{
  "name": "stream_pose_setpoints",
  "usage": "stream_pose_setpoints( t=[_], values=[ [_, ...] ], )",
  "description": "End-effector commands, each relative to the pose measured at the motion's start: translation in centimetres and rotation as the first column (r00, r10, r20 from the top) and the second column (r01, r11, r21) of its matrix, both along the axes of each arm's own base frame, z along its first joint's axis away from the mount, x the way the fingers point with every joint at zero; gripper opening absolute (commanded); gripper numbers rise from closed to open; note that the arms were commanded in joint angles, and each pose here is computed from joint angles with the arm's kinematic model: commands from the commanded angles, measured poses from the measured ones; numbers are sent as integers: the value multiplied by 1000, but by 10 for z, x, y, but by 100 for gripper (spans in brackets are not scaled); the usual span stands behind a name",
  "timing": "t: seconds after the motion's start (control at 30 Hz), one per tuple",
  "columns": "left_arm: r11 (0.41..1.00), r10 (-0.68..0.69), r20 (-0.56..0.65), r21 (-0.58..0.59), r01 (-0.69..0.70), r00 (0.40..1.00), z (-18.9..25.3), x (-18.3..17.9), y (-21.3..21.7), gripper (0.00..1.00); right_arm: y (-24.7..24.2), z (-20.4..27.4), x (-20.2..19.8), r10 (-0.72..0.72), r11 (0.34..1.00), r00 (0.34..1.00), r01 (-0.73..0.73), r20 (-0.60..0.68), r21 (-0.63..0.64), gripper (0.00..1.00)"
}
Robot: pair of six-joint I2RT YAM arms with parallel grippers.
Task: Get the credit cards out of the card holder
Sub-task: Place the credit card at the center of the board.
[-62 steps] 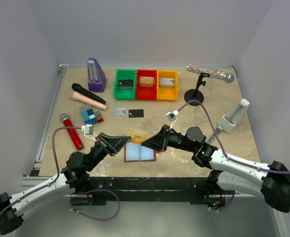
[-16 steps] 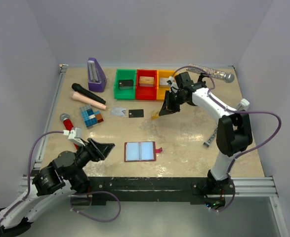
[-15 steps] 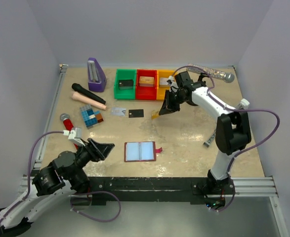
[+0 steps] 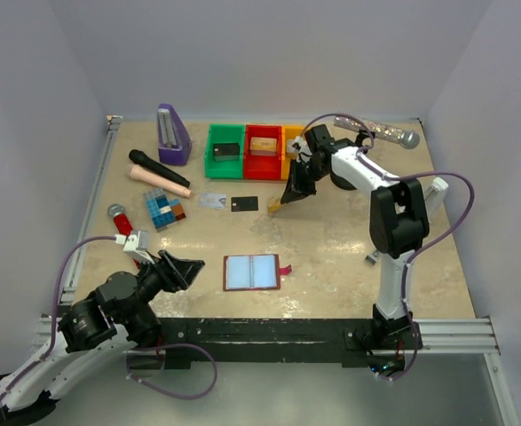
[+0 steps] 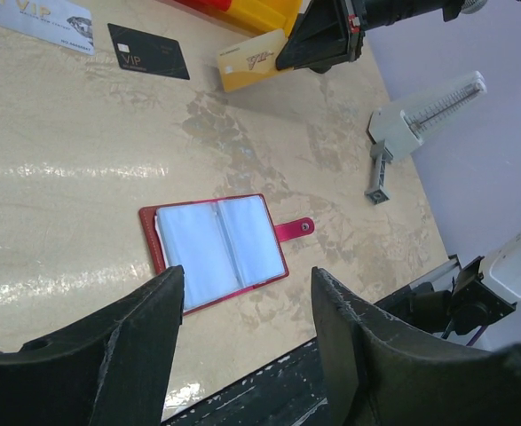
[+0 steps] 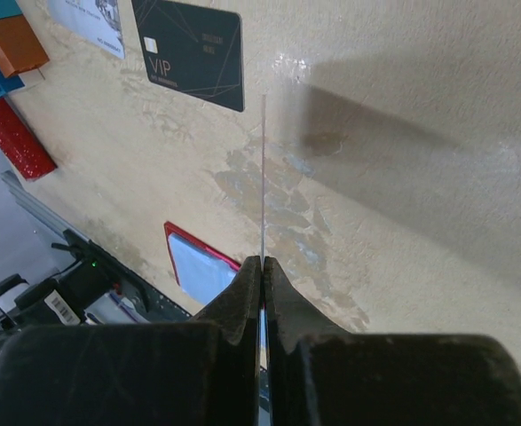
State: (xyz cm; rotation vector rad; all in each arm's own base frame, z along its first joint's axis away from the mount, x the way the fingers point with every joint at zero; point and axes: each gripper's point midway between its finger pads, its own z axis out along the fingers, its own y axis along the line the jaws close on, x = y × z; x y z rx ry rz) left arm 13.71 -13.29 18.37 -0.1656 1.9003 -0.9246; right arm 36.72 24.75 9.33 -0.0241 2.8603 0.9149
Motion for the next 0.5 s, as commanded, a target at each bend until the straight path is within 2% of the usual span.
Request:
stream_pose_setpoints(
  t=[0.0, 0.47],
  values=[
    [999, -1, 48, -51, 3, 999, 18, -4, 6, 63, 8, 6, 7, 12, 999, 1000, -12, -14, 32, 0],
    [999, 9, 36, -31, -8, 999, 13, -1, 5, 63, 7, -8, 16, 11, 1000, 999, -12, -44, -14, 0]
  ],
)
